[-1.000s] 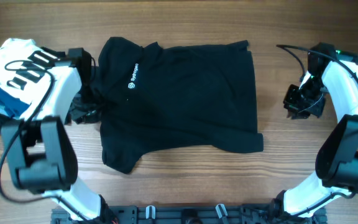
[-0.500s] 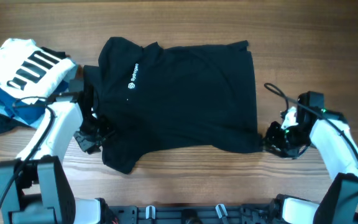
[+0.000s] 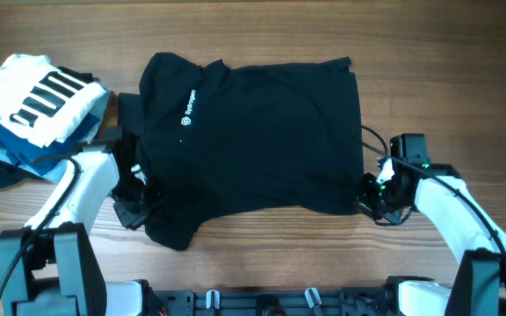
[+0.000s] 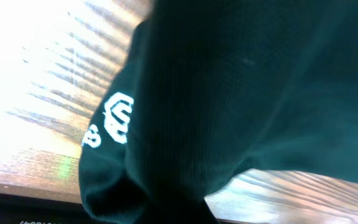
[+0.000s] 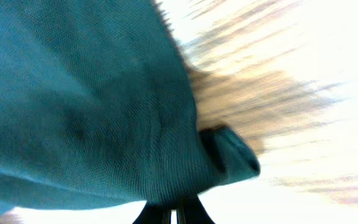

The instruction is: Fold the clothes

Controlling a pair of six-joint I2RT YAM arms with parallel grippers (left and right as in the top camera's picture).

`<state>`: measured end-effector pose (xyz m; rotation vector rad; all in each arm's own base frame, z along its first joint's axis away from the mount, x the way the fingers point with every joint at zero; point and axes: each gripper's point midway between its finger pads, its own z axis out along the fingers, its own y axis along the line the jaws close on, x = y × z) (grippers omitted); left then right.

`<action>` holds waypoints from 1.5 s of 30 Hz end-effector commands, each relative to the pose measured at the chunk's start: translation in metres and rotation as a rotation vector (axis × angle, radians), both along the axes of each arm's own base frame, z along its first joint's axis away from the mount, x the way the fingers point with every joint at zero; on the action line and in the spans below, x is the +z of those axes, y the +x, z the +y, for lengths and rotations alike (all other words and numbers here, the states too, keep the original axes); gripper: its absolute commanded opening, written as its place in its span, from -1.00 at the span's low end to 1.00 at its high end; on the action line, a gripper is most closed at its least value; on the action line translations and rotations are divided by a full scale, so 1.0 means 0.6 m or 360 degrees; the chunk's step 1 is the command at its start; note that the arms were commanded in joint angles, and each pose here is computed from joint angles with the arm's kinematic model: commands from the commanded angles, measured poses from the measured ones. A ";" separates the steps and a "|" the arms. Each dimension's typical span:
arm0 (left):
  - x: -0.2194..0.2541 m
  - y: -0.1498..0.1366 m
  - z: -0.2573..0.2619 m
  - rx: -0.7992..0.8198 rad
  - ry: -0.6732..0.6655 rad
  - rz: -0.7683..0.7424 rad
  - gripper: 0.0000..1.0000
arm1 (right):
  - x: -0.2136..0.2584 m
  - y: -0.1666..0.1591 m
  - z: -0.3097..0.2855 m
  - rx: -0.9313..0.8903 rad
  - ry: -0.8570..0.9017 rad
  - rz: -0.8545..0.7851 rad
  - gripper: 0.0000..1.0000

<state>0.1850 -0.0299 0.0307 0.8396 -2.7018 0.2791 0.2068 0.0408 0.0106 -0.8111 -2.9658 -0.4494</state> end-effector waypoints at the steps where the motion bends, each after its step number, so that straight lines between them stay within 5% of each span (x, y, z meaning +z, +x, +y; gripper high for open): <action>1: 0.061 0.059 0.039 -0.0078 0.0195 -0.0224 -0.92 | 0.078 0.043 -0.082 -0.0178 -0.0337 -0.0099 -0.92; 3: 0.073 0.074 0.037 -0.0062 0.0186 -0.0294 -0.92 | 0.103 0.053 -0.092 -0.0140 -0.0367 -0.0124 -0.91; 4: 0.075 0.076 0.025 -0.0050 0.0122 -0.0306 -0.44 | 0.104 0.051 -0.086 -0.0126 -0.0339 -0.0118 -0.77; 5: 0.075 0.075 0.022 -0.0047 0.0102 -0.0304 0.43 | 0.102 0.045 -0.084 -0.0119 -0.0332 -0.0085 -0.47; 6: 0.075 0.072 0.022 -0.0047 0.0102 -0.0291 0.69 | 0.100 0.036 -0.083 -0.0118 -0.0329 -0.0053 -0.46; 13: 0.054 0.003 0.016 -0.0052 0.0080 -0.0052 0.60 | 0.029 -0.053 0.014 -0.0032 -0.0068 0.0200 -0.46; 18: -0.007 0.009 0.017 -0.0016 0.0096 -0.0154 0.47 | -0.030 -0.059 0.025 -0.0098 -0.0064 0.0120 -0.46; 20: -0.025 0.013 0.017 -0.0015 0.0099 -0.0204 0.24 | -0.041 -0.043 0.026 -0.0142 -0.0050 0.0038 -0.46; 21: -0.031 0.011 0.014 -0.0012 0.0085 -0.0210 -0.01 | -0.040 -0.032 0.027 -0.0151 -0.0044 -0.0006 -0.47; 22: -0.030 0.008 0.010 -0.0008 0.0062 -0.0197 -0.55 | -0.040 -0.031 0.027 -0.0187 -0.0043 0.0000 -0.62; 24: -0.025 -0.002 -0.004 0.0006 -0.0015 -0.0157 -0.92 | -0.041 -0.029 0.021 -0.0228 -0.0073 0.0000 -0.91; 29: -0.007 -0.033 -0.023 0.0032 -0.0121 -0.0021 -0.92 | -0.036 -0.021 0.006 -0.0286 -0.0133 -0.0005 -0.92; 37: 0.115 0.034 -0.017 -0.0172 -0.0152 -0.0182 -0.92 | 0.039 -0.054 0.013 -0.0079 -0.0106 0.0217 -0.92; 45: 0.114 0.158 0.011 -0.0115 -0.0062 -0.0659 -0.92 | 0.112 0.125 -0.011 -0.0214 -0.0071 -0.0374 -0.92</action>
